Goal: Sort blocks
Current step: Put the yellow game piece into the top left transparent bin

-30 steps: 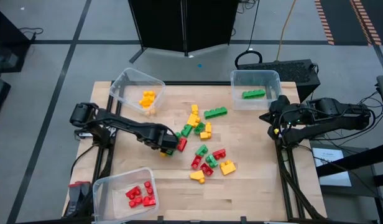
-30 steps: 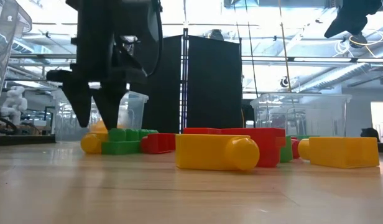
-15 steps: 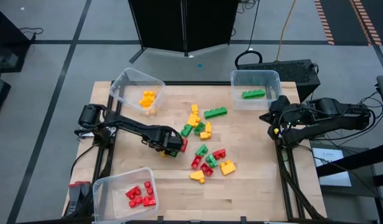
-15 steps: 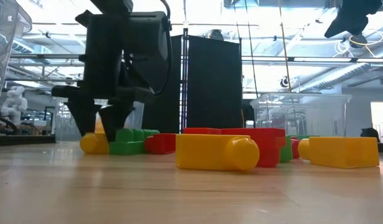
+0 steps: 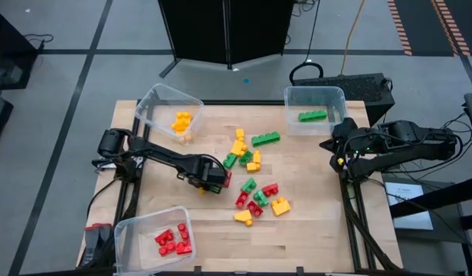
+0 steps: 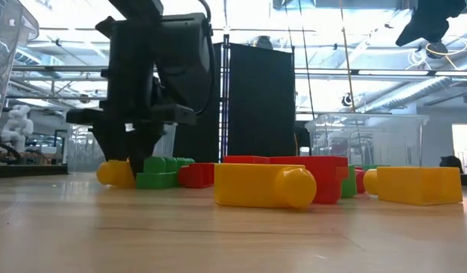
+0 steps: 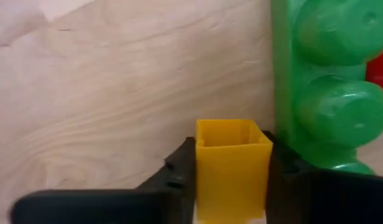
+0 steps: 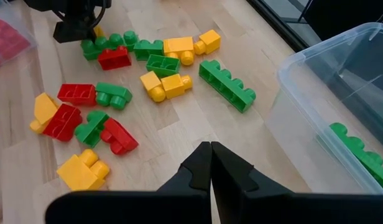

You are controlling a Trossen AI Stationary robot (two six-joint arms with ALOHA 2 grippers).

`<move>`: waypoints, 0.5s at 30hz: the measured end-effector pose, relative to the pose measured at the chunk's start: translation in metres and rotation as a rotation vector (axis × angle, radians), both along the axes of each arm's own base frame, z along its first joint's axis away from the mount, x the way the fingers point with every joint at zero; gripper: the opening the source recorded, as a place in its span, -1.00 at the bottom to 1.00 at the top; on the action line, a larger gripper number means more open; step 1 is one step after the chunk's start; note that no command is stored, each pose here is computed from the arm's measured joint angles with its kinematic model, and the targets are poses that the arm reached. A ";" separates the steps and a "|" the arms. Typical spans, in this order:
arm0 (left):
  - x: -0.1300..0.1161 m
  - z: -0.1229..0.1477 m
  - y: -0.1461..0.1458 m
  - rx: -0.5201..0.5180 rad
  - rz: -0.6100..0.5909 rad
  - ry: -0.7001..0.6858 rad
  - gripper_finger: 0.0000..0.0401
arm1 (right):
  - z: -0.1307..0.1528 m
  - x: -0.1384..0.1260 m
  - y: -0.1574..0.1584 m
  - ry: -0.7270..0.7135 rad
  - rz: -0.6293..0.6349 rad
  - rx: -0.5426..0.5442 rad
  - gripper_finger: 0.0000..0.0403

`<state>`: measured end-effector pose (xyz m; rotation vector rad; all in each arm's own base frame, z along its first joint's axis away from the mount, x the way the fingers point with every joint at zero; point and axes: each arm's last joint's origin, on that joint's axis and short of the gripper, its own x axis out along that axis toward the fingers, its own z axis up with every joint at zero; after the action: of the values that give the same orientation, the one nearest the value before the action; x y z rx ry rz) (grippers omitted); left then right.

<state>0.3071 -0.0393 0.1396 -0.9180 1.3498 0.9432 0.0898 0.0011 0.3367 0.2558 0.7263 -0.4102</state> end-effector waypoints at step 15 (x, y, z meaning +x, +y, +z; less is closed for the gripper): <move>0.010 0.021 -0.002 -0.025 -0.012 -0.087 -0.84 | -0.002 -0.003 0.000 0.035 -0.003 -0.007 -0.97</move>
<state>0.3168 -0.0414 0.1609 -0.9588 1.2943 0.8687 0.0872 0.0007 0.3345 0.2438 0.7589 -0.4208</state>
